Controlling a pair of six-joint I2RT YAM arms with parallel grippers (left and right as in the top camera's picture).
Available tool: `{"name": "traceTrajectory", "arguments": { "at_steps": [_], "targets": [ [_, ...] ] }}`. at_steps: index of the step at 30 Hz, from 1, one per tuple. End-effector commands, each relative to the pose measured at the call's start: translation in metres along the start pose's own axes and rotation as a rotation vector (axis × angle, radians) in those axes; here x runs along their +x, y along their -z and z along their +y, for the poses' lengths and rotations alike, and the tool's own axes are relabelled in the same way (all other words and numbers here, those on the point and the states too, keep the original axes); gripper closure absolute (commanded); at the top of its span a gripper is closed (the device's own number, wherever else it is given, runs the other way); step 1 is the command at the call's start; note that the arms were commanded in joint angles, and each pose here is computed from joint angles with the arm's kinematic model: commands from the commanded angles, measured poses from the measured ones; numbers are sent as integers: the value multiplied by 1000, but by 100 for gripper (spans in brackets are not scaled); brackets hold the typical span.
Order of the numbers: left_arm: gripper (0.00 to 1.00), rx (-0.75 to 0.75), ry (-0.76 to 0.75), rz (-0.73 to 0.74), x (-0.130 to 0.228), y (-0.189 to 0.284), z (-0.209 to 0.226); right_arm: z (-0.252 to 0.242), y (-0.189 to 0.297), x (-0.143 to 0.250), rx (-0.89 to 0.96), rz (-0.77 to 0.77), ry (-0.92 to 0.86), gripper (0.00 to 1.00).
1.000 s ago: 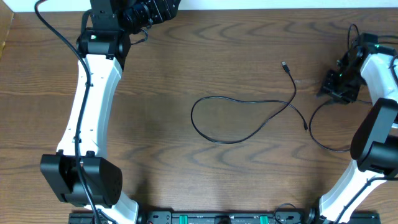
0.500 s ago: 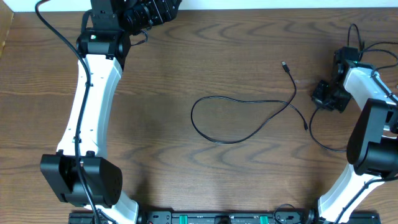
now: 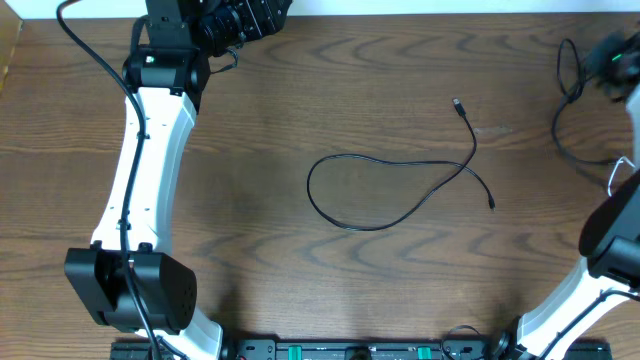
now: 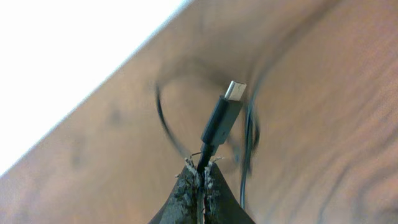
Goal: Untangle cables
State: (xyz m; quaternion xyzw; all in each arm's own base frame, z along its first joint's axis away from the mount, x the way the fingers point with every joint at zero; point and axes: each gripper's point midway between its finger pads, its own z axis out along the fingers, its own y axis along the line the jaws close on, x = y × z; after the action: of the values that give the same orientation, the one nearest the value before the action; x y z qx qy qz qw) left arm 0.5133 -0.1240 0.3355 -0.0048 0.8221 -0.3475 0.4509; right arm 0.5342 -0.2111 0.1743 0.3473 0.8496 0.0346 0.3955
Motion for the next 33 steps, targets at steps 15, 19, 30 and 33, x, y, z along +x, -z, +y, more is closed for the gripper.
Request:
{"name": "traceTrajectory", "arguments": {
  "at_steps": [15,19,30,33],
  "targets": [
    [22,-3,-17,-9,-3,2,-1,-72,15,-4,187,81,104,1],
    [22,-19,-27,-14,-4,2,2,-21,47,17,32,180,171,1],
    [21,-281,28,47,12,22,68,115,85,218,-264,681,508,14],
    [22,-302,25,66,15,27,77,119,79,253,-215,706,576,20]
  ]
}}
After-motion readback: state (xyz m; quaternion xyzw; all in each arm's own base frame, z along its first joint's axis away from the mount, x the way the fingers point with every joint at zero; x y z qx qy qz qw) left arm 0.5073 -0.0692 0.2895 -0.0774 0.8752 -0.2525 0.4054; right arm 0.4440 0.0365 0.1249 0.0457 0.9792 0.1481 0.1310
